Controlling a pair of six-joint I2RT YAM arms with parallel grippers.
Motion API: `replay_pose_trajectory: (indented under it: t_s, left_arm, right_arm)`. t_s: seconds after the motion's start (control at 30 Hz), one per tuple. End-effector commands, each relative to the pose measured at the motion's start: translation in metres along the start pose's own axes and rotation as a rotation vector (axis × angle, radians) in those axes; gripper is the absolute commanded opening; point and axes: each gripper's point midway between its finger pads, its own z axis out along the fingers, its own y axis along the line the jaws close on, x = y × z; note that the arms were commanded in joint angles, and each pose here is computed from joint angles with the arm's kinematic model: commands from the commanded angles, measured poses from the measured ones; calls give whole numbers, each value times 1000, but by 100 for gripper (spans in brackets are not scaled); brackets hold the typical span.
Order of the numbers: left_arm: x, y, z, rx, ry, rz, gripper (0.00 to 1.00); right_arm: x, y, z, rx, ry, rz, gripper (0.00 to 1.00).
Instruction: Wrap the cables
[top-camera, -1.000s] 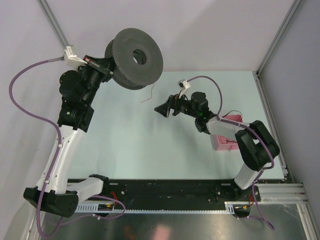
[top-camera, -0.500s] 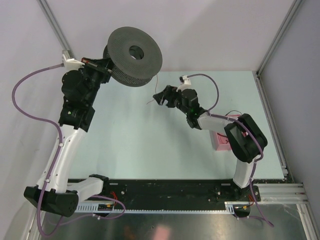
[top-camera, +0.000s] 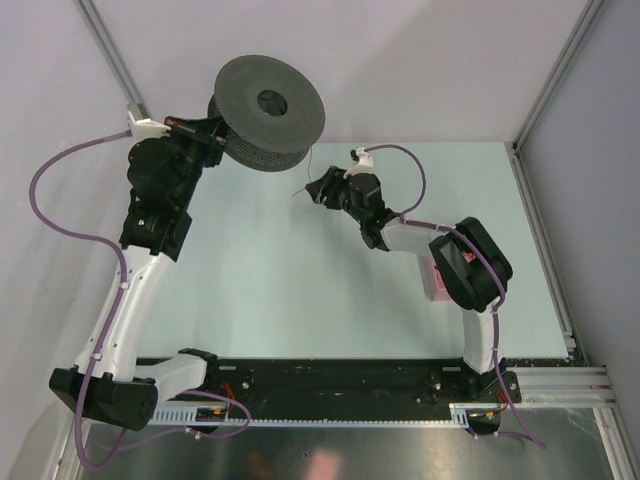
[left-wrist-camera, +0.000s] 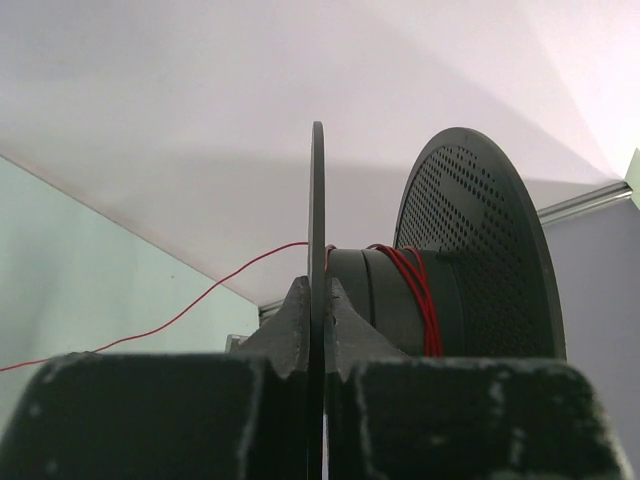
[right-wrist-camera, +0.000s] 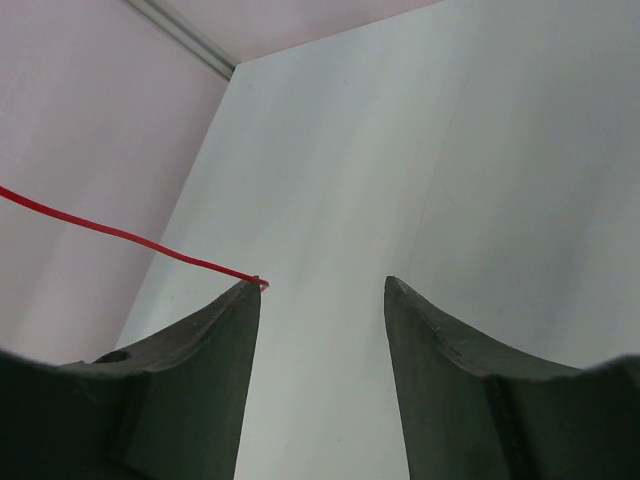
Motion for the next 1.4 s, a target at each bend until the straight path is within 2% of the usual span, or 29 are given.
replay_pose_trajectory:
  t_s: [0.0, 0.33, 0.7, 1.1, 1.37]
  left_arm:
    - [-31, -51, -8, 130, -102, -77, 0]
    - [-27, -44, -7, 95, -88, -101, 0]
    - [-30, -42, -7, 89, -95, -120, 0]
    - [-29, -36, -8, 75, -85, -151, 0]
    - [-30, -34, -9, 69, -87, -149, 0]
  right_arm:
    - [-14, 9, 12, -3, -60, 0, 56]
    - [-8, 16, 25, -18, -56, -4, 48]
    - [18, 30, 26, -44, -6, 22, 34]
    - [45, 42, 27, -55, 29, 29, 27]
    - [45, 40, 29, -55, 33, 14, 2]
